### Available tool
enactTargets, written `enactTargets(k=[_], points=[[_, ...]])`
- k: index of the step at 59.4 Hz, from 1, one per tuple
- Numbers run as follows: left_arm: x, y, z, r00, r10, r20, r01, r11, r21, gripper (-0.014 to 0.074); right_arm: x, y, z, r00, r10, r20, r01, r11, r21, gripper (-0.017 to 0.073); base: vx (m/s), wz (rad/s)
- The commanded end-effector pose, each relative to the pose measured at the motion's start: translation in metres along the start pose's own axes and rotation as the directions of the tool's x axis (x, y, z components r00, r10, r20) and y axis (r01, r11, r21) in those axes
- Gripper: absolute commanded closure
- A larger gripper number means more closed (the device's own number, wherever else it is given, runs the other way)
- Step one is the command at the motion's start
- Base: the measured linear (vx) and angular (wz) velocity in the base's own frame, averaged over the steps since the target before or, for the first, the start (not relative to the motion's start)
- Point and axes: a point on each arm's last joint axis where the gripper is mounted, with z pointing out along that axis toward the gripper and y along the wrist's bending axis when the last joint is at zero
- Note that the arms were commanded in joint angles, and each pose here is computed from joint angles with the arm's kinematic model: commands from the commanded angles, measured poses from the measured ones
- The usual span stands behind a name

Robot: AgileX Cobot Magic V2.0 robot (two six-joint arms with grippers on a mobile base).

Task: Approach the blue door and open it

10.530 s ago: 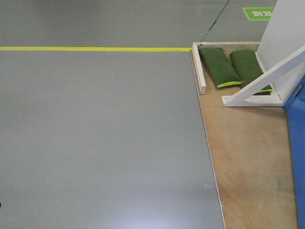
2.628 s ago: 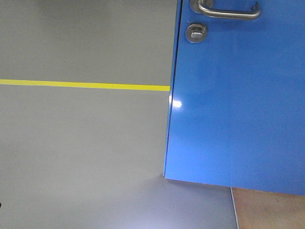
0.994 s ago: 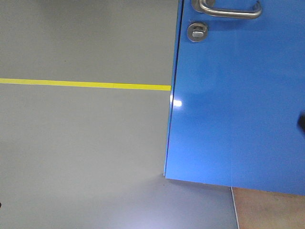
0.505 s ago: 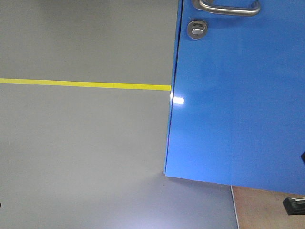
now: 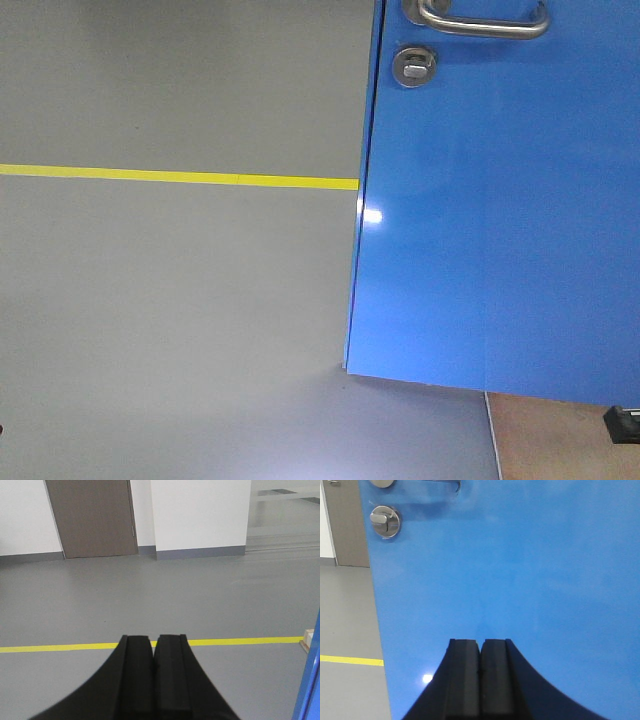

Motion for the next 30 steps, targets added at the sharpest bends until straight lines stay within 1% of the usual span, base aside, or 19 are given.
enactTargets(k=[1,30], points=[[-0.0063,-0.0002,-0.0009,0.996,-0.003,0.092,0.002,1.000,0.004,0.0524,-0.0010,-0.0007,-0.0001,0.997,-0.005,0.072,0.004,1.000,0.015,0.0567,0.00,0.00],[-0.0063,-0.0002,-0.0009,0.996,-0.003,0.092,0.002,1.000,0.004,0.0524,-0.0010,-0.0007,-0.0001,0.997,-0.005,0.072,0.004,1.000,0.015,0.0567,0.00,0.00]])
